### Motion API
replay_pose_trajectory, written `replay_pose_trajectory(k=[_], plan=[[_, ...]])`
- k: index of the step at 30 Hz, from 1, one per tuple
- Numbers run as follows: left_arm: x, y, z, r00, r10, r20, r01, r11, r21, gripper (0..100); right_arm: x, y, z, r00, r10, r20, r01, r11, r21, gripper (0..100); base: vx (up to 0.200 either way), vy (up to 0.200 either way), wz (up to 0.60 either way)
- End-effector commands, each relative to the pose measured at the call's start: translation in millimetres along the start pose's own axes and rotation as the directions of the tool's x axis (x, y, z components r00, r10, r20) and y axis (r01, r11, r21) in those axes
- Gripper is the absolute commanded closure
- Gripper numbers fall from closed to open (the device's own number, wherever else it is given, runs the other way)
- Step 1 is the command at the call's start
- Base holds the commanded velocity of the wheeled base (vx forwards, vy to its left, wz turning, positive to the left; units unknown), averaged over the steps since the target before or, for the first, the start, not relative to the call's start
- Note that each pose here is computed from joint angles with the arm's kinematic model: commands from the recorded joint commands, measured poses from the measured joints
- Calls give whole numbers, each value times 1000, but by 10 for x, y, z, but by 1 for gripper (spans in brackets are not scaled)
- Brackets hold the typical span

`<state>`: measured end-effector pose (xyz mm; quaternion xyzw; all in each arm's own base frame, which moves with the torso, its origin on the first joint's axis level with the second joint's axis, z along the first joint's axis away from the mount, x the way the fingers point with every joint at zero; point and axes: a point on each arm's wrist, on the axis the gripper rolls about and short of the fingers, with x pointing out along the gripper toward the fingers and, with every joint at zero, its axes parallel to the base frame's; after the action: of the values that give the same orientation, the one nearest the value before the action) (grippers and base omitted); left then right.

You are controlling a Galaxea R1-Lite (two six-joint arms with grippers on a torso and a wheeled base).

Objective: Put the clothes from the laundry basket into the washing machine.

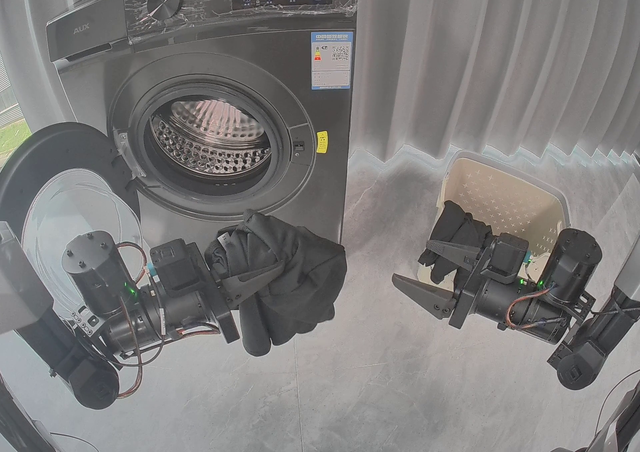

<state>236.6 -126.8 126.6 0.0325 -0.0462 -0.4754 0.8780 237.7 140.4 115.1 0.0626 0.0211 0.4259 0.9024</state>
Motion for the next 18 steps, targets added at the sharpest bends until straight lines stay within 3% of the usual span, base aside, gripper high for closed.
replay_pose_trajectory(k=[1,3,8,9,11,12,13,15,18], plan=[[-25,8,30,1000,27,7,-27,1000,-7,100,-32,-13,50,1000,-7,17,7,1000,-11,0,0,0,0],[-26,10,34,999,39,7,-39,999,-11,100,-32,-13,51,1000,-7,19,7,1000,-11,0,0,0,0],[-82,61,84,986,163,14,-163,987,-10,100,-27,24,103,999,5,39,-4,1000,-30,0,0,0,0],[-111,62,100,972,234,13,-234,972,-13,100,-24,23,106,999,6,40,-4,999,-34,0,0,0,0],[-120,61,95,967,256,9,-256,967,-14,100,-27,24,103,999,5,39,-4,999,-35,0,0,0,0],[-169,52,78,945,326,-9,-326,945,-17,100,-31,25,97,999,5,36,-3,999,-38,0,0,0,0],[-180,44,76,941,338,-13,-339,941,-18,100,-31,25,97,999,5,36,-3,999,-38,0,0,0,0],[-248,21,72,917,397,-27,-398,917,-20,100,-31,17,108,999,2,40,-1,999,-40,0,0,0,0],[-317,-2,137,885,466,-12,-466,883,-61,100,-40,24,136,999,4,50,-2,999,-44,0,0,0,0]])
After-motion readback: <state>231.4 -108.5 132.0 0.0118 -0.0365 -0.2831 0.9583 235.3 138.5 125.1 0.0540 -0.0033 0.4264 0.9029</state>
